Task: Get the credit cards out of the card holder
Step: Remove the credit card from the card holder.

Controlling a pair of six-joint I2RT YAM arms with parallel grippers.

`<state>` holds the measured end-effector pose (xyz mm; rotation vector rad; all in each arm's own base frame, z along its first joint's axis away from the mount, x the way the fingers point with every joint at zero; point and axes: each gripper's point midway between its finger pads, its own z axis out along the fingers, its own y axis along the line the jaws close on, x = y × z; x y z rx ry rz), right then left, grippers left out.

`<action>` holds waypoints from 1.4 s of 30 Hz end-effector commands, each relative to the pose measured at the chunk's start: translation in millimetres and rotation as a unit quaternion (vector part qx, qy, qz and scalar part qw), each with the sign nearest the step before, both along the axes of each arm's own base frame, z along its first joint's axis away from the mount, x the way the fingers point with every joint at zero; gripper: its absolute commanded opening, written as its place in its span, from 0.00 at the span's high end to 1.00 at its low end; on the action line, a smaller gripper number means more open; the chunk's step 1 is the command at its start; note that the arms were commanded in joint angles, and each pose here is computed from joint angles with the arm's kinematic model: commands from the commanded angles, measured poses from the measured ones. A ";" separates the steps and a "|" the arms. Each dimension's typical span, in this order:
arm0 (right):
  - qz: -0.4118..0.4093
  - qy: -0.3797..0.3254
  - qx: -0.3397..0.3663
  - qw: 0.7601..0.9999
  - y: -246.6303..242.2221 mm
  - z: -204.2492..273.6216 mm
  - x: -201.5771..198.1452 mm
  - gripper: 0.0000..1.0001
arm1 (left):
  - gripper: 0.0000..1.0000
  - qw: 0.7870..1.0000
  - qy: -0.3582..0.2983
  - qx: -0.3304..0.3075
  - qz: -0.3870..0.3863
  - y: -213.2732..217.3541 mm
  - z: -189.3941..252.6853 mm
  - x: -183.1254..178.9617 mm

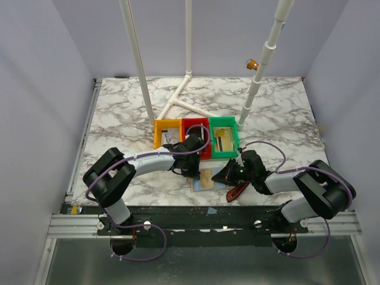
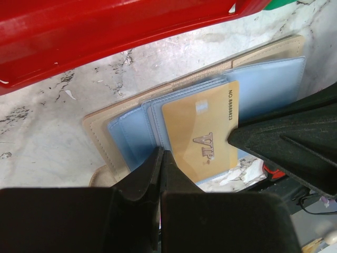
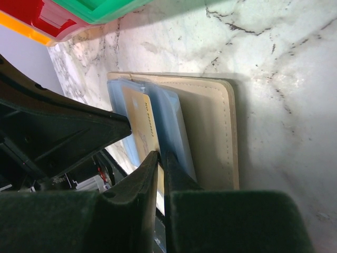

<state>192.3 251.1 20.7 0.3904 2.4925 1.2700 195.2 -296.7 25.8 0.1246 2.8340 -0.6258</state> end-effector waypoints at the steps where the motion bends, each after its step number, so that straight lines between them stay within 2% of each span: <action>1: 0.007 -0.001 0.006 1.000 0.6 -0.3 -1.2 0.88 | 1.00 0.998 0.014 0.058 0.001 24.6 -20.7 -5.8; 6: 0.007 0.000 0.008 1.000 1.1 -0.8 -1.7 0.99 | 1.00 0.998 0.015 0.059 0.001 24.9 -21.3 -6.1; 24: -0.032 -0.032 -0.064 0.997 -30.9 -2.2 4.9 0.99 | 1.00 0.998 0.017 0.068 0.009 37.7 -25.2 -7.4; 42: -0.039 -0.044 -0.088 0.994 -43.8 5.3 3.3 0.99 | 1.00 0.998 0.010 0.063 0.008 35.0 -19.4 -3.6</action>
